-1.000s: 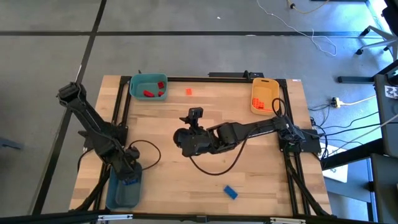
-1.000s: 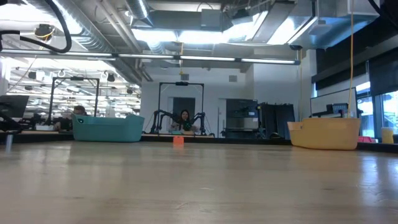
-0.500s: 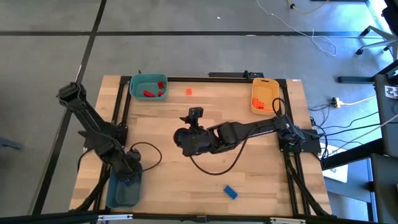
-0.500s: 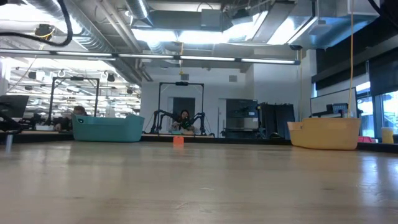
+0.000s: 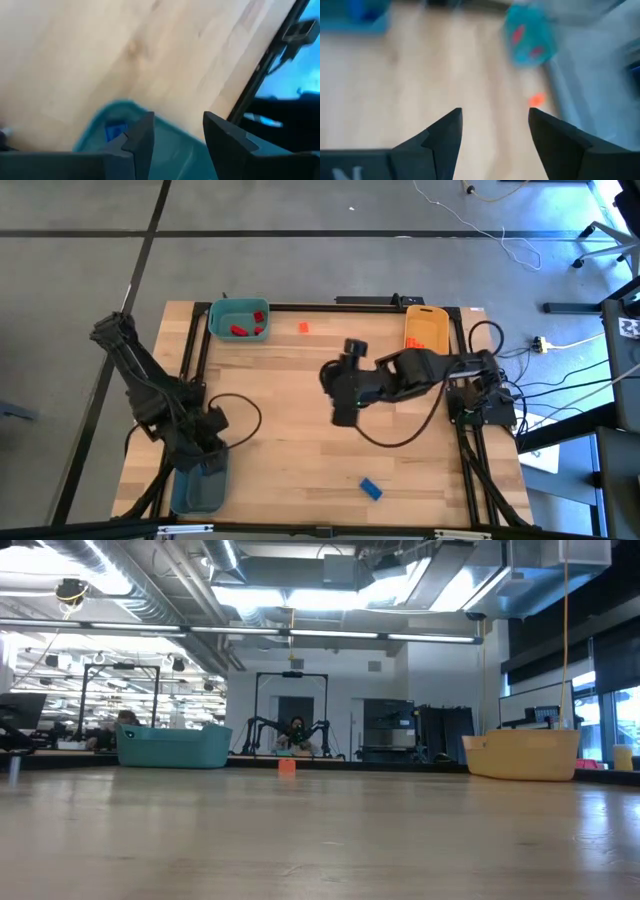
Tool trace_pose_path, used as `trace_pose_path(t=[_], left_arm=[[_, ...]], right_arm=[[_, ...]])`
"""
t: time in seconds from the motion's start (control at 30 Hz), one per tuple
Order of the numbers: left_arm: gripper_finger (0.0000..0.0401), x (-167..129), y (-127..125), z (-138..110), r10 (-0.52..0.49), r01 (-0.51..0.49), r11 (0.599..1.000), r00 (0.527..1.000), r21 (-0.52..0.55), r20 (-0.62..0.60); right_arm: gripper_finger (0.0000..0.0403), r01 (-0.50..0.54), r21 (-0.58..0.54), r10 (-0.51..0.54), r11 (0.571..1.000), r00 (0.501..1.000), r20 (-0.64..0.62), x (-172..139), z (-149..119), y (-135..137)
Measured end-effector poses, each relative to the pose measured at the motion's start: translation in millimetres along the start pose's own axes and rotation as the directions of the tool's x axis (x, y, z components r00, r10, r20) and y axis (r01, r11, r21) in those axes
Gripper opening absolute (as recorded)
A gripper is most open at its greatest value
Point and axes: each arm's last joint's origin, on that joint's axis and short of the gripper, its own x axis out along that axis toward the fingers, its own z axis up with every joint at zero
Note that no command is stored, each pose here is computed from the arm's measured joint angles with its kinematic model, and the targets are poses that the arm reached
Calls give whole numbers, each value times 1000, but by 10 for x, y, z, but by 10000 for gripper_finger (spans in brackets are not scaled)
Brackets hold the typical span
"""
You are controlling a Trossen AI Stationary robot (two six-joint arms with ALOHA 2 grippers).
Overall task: Sort & place blocks by color
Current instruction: Put the blue game piece into the gray bin
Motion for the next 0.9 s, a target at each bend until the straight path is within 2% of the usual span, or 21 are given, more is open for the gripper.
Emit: trace_pose_path(t=[0.07,0.13,0.2,0.33,0.4,0.5,0.6,0.77,0.83,0.9], left_arm=[[159,-57,-32,82,-4,3,1000,999,12,44],[159,-92,-60,175,-13,9,999,996,39,88],[159,-110,-67,261,-10,2,998,993,69,115],[159,-92,-38,433,15,-32,993,988,111,152],[160,-81,-19,512,26,-47,991,985,122,168],[160,-69,-2,615,30,-57,989,981,138,189],[160,-64,19,680,39,-74,984,978,164,204],[160,-57,50,755,52,-98,972,976,215,209],[160,-55,61,780,54,-100,969,978,226,203],[160,-53,70,798,54,-100,968,979,231,196]], right_arm=[[228,-118,39,122,992,985,-121,-33,-112,-32],[228,-201,100,220,974,945,-243,-48,-216,-40],[228,-274,170,312,947,909,-277,-13,-244,5],[228,-456,249,519,854,770,-370,50,-331,165],[228,-457,300,546,838,719,-430,129,-413,254],[228,-403,369,545,838,662,-514,282,-547,388],[228,-368,418,556,831,580,-595,430,-711,477],[228,-231,466,516,854,495,-699,752,-1042,626],[228,-205,513,545,834,456,-704,906,-1181,711],[228,-206,554,582,807,440,-684,1036,-1302,827]])
